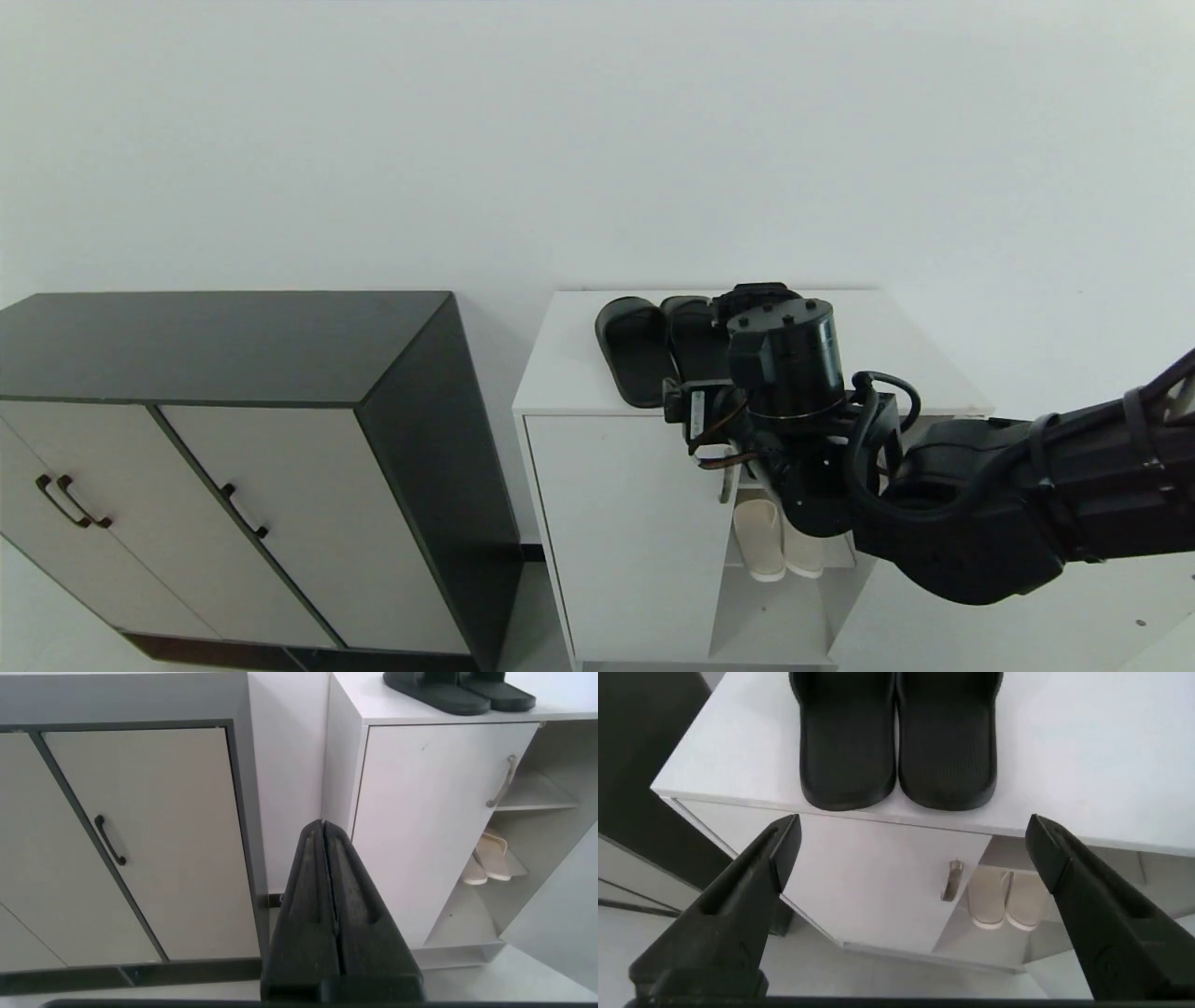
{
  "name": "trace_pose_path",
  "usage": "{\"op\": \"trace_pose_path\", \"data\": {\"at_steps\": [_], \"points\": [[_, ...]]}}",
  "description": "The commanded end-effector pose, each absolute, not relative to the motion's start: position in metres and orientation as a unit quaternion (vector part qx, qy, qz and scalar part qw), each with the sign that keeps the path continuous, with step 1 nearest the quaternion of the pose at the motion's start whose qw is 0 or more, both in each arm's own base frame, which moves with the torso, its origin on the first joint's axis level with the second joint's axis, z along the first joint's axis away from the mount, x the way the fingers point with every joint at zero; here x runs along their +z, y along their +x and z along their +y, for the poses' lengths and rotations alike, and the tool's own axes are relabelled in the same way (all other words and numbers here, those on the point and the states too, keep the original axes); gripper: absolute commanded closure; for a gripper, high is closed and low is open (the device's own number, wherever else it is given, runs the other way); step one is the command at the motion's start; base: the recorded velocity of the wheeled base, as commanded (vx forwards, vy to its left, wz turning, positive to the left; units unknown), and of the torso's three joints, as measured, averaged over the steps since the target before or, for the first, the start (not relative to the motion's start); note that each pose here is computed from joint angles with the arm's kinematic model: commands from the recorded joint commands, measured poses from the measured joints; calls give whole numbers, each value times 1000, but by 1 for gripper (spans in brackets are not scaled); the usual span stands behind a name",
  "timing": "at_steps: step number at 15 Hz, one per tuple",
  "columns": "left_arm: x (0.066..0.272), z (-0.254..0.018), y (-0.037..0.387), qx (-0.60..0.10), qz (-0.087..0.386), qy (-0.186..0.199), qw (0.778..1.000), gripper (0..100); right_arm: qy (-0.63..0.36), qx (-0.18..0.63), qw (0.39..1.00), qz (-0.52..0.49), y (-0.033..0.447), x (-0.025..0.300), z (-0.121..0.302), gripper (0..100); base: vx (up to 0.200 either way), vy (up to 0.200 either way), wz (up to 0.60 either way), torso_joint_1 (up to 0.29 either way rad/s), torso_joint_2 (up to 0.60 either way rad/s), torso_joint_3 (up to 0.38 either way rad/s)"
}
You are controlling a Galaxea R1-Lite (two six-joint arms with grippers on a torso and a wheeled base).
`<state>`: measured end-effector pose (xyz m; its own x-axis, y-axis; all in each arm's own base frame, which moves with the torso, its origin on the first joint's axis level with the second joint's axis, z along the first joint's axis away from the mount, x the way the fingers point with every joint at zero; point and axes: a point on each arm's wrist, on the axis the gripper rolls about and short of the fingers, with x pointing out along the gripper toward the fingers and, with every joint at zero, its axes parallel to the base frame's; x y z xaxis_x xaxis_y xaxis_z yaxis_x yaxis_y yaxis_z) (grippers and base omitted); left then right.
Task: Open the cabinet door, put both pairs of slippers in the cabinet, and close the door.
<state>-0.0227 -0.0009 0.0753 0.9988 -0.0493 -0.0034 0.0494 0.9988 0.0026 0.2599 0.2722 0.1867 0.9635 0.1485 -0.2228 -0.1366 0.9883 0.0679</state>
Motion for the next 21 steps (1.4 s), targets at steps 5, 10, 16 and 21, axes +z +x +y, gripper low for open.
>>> {"op": "trace_pose_path", "data": {"at_steps": [5, 10, 16, 21], "points": [[75, -1, -23, -25, 1, 2, 1000, 100, 21, 71, 990, 118, 262, 179, 275, 0, 200, 0, 0, 2, 0, 3], [75, -1, -23, -25, 2, 1, 1000, 100, 16, 77, 989, 123, 260, 166, 276, 0, 160, 0, 0, 4, 1, 2], [75, -1, -23, -25, 2, 1, 1000, 100, 20, 119, 984, 129, 269, 139, 283, 0, 0, 0, 0, 0, 0, 0], [75, -1, -23, -25, 2, 1, 1000, 100, 8, 117, 986, 117, 294, 129, 288, 0, 0, 0, 0, 0, 0, 0]]}}
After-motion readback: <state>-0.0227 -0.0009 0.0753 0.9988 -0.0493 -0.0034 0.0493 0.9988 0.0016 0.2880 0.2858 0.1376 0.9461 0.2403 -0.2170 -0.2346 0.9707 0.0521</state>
